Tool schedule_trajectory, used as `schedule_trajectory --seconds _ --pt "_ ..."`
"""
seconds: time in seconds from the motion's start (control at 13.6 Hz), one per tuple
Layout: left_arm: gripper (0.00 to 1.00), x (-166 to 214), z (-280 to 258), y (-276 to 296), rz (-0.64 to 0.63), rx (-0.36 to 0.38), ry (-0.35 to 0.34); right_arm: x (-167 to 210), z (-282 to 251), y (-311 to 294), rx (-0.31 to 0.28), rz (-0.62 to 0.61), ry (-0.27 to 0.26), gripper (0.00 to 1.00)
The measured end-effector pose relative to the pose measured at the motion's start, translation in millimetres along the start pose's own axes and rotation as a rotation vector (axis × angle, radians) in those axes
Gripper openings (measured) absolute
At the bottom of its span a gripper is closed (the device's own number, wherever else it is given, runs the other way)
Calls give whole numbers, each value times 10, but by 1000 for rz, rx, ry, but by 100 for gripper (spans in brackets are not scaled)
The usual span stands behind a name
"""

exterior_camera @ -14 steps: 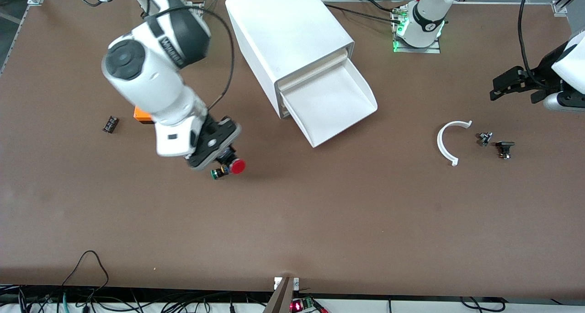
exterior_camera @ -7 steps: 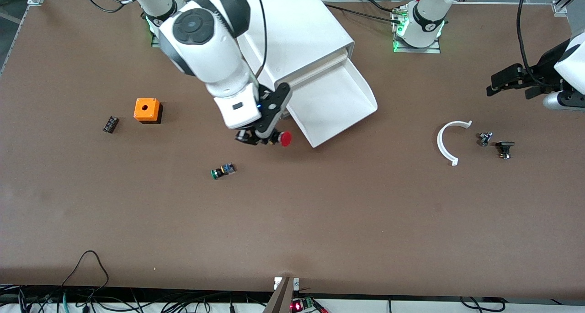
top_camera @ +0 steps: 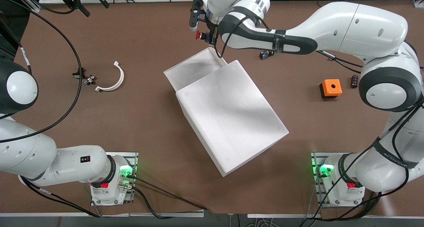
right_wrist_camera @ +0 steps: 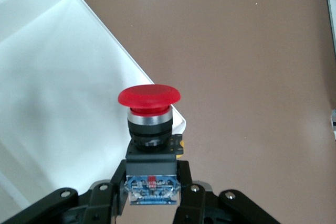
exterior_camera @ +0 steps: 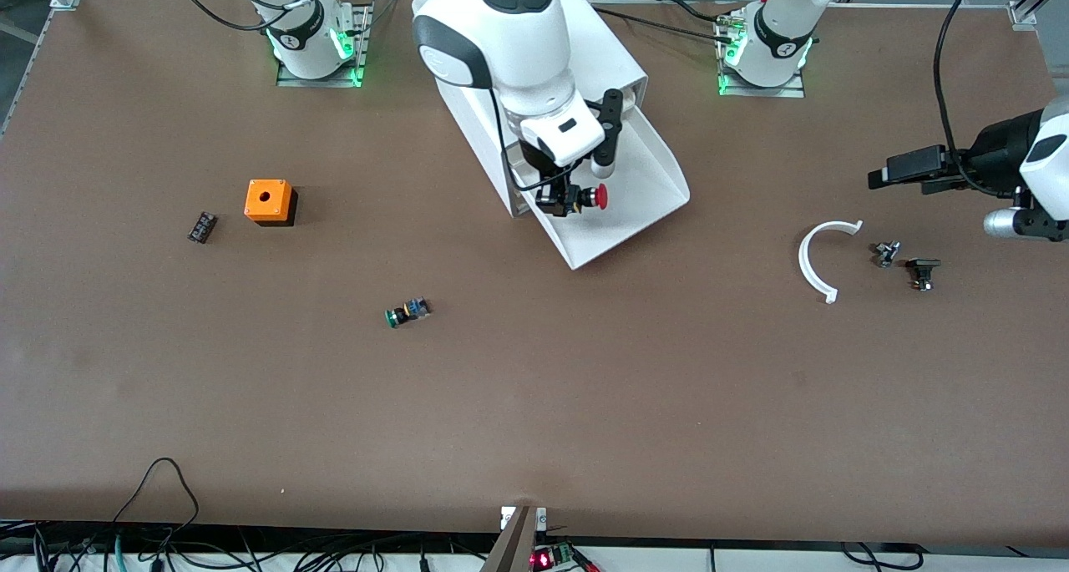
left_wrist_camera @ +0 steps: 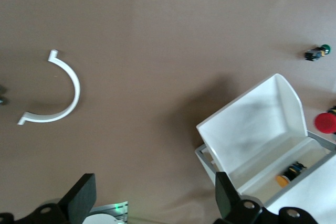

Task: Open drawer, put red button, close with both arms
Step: 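Carry the red button with the right gripper over the open drawer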

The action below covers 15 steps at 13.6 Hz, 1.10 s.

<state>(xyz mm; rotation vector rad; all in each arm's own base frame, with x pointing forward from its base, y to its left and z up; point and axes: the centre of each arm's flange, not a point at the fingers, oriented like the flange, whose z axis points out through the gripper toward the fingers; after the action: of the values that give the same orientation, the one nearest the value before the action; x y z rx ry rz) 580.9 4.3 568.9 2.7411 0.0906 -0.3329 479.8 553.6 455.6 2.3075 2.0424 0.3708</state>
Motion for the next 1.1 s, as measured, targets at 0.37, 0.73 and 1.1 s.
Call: schedule_trajectory --seconds 0.37,0.73,1.1 --pt "100 36 20 -97 -18 -48 -7 130 373 -290 10 -207 -72 41" --pt "100 46 20 -139 -25 -50 -7 190 566 -439 26 -305 -93 41" --pt "100 49 24 -142 -25 -51 -8 289 894 -719 47 -361 -125 41"
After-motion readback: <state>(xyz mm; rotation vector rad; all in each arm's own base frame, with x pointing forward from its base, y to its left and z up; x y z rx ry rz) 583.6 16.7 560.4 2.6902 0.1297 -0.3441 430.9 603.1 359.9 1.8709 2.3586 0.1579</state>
